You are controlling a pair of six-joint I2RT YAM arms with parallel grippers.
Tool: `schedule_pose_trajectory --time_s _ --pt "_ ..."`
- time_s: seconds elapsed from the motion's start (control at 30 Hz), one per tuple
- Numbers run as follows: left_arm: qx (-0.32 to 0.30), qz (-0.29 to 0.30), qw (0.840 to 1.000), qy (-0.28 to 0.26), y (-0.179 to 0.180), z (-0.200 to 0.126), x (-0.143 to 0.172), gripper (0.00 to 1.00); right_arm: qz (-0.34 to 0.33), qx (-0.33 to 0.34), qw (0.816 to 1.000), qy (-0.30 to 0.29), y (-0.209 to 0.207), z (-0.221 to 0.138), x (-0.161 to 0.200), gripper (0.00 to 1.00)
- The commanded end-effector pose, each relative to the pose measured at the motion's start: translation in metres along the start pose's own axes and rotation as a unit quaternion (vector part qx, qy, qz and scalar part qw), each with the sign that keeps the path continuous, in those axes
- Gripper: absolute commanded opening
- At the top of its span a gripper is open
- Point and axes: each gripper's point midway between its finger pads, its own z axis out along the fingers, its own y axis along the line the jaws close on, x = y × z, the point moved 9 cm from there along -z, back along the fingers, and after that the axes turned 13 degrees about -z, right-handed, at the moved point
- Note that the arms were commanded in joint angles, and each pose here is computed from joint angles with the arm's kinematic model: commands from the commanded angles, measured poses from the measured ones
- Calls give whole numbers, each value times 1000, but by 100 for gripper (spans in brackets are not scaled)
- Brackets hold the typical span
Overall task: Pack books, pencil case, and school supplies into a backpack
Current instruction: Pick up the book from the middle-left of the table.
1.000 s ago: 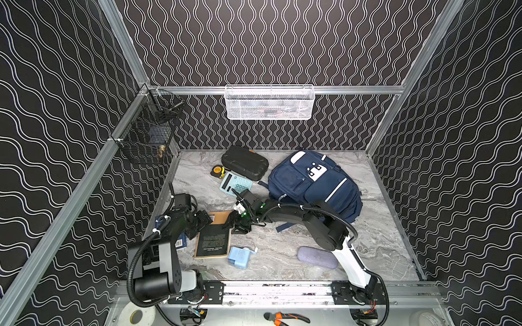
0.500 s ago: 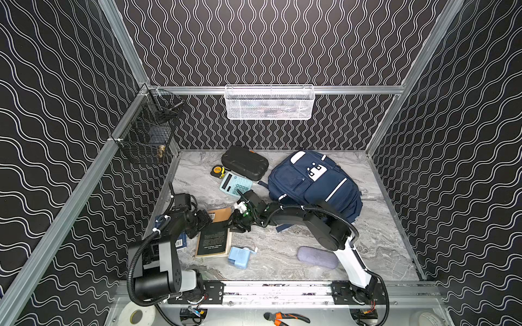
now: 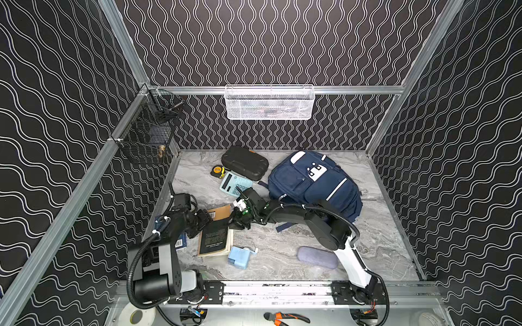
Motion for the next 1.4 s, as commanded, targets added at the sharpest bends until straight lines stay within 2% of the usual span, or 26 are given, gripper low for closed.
schedule_pose_trajectory --time_s 0.0,0.13,0.23,0.4,0.5,0.63,0.7,0.83,0.97,1.17,1.37 --pt "15 14 1000 -12 -9 -13 -4 74 -34 -7 999 -16 17 -13 -11 11" --pt "22 22 998 -48 -20 -36 -12 75 -58 -16 998 -35 30 -33 -20 0" --pt "32 26 996 -83 -32 -59 -18 76 -87 -32 994 -50 44 -51 -27 0" --pt "84 41 988 -120 -59 -99 -28 78 -150 -75 983 -79 72 -92 -41 0" --pt "136 58 983 -109 -76 -115 -29 79 -208 -79 970 -98 89 -124 -43 0" --pt "241 76 963 -100 -104 -143 -26 80 -260 -80 953 -132 101 -181 -38 0" --pt "294 89 945 -114 -117 -164 -21 80 -273 -59 948 -151 103 -209 -32 0" --pt "403 148 894 -130 -146 -216 2 81 -310 -60 926 -209 119 -275 -6 0" --pt "487 184 848 -96 -168 -246 26 81 -351 -95 900 -240 133 -320 26 0" --pt "569 273 775 -25 -198 -270 69 81 -391 -153 874 -246 147 -355 57 0" --pt "602 343 720 47 -216 -282 106 81 -416 -189 857 -236 162 -369 71 0"
